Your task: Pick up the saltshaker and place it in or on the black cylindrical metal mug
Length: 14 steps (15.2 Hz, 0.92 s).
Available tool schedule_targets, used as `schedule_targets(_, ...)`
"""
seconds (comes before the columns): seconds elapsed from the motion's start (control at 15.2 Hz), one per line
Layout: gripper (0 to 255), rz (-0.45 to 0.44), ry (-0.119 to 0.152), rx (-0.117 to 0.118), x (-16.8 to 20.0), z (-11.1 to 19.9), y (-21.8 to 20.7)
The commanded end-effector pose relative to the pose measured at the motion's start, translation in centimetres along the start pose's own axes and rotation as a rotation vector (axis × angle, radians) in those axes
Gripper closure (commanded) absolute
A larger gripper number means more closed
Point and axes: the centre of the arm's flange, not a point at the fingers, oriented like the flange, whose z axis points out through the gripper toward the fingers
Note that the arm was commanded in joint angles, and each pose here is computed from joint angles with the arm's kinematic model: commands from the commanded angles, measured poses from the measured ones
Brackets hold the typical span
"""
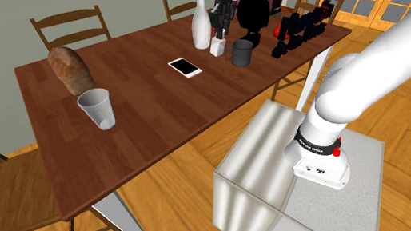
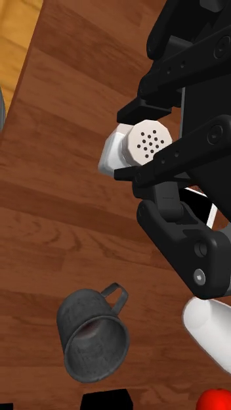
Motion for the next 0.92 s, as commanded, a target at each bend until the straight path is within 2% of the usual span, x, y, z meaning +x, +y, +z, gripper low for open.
schedule_targets(0.0, 255, 0.0, 0.0, 0.0, 0.2, -0.7, 1.3)
schedule_targets(0.86, 255, 0.0, 0.0, 0.0, 2.6, -3.5, 18.1)
